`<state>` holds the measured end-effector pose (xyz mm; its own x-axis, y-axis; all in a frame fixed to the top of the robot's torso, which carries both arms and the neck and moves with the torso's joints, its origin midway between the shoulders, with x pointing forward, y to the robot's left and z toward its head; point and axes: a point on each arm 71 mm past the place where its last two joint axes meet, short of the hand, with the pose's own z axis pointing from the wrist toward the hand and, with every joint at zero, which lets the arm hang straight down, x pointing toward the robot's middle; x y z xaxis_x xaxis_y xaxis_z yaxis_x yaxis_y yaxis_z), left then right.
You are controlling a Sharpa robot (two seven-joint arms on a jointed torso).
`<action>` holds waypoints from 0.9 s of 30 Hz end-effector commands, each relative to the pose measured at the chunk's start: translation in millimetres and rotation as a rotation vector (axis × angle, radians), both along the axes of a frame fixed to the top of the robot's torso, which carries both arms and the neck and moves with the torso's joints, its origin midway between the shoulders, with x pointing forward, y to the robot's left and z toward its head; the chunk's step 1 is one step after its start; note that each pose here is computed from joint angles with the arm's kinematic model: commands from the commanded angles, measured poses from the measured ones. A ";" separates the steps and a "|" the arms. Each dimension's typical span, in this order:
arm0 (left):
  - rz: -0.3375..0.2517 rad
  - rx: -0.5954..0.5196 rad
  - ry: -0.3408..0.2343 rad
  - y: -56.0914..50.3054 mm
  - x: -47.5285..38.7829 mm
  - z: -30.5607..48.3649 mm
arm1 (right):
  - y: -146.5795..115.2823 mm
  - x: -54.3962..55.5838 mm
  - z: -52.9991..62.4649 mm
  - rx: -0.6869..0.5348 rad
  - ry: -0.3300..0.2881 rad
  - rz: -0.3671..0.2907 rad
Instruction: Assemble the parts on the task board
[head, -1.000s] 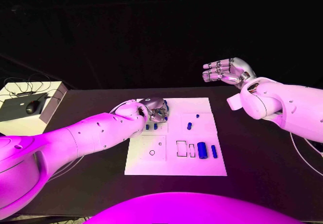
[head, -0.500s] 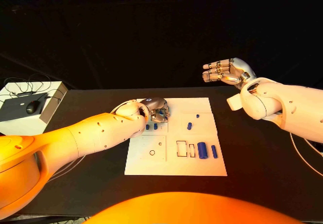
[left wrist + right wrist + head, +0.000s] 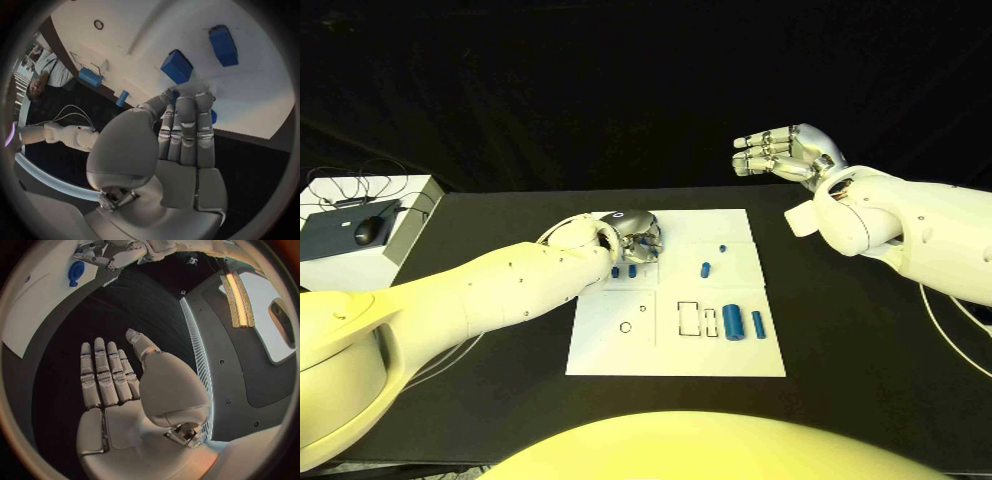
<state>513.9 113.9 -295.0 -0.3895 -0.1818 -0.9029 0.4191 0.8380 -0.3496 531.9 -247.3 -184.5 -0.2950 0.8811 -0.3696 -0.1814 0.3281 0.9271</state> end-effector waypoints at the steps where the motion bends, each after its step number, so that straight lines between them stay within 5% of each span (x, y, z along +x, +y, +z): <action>1: -0.010 0.011 0.019 -1.8 -0.4 -1.5 | 1.3 -0.3 0.8 0.001 -0.009 0.012; 27: -0.009 -0.022 -0.007 -1.8 -0.9 1.5 | 2.2 -0.5 0.8 0.003 -0.009 0.015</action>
